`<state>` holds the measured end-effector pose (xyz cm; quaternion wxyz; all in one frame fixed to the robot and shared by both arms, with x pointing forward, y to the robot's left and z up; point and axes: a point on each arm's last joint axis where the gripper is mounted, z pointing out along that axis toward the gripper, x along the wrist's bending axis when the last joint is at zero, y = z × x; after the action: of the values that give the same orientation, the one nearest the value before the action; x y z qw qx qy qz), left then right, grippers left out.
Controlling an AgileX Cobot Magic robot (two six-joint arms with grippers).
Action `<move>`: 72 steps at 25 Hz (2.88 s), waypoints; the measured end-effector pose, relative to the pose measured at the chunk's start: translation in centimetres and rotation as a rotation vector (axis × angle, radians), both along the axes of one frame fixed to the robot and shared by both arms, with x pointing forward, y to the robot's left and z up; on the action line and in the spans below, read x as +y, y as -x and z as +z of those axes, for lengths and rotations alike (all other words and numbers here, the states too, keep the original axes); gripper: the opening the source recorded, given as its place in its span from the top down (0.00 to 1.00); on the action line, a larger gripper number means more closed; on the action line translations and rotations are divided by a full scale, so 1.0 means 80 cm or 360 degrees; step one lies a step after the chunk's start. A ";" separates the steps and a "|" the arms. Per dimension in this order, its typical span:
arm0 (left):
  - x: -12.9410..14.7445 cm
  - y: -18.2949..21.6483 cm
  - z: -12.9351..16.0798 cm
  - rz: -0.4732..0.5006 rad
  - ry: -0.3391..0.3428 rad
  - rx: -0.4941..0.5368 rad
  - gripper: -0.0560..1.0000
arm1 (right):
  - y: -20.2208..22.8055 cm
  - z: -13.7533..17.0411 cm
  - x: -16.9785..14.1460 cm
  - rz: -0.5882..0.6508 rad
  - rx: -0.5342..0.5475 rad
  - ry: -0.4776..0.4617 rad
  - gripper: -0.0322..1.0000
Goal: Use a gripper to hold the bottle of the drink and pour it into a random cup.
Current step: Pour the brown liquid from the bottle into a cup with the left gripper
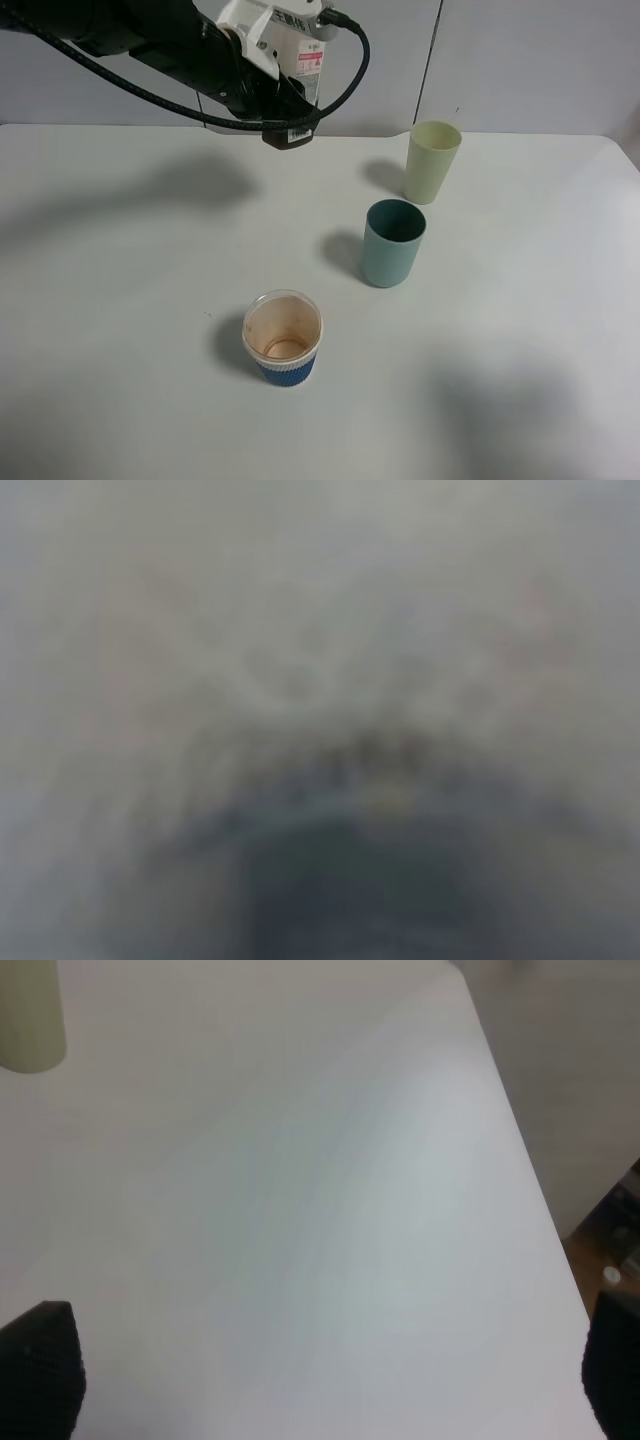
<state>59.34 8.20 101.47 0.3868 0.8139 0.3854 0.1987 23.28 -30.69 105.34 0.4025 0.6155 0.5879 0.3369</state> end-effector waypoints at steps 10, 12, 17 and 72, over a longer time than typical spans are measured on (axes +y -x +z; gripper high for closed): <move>0.000 0.018 0.002 -0.0078 -0.0091 -0.0083 0.62 | 0.000 0.000 0.000 0.0000 0.0000 0.0000 0.01; 0.001 0.020 0.004 -0.0096 -0.0118 -0.0112 0.62 | 0.000 0.000 0.000 0.0000 0.0000 0.0000 0.01; -0.009 0.042 0.000 -0.0266 -0.0274 -0.0273 0.62 | 0.000 0.000 0.000 0.0000 0.0000 0.0000 0.01; -0.099 0.105 -0.060 -0.0471 -0.1512 -0.0701 0.62 | 0.000 0.000 0.000 0.0000 0.0000 0.0000 0.01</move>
<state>50.94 0.25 96.68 0.0719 0.8837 0.0443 0.4603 23.28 -30.69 105.34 0.4025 0.6155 0.5879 0.3369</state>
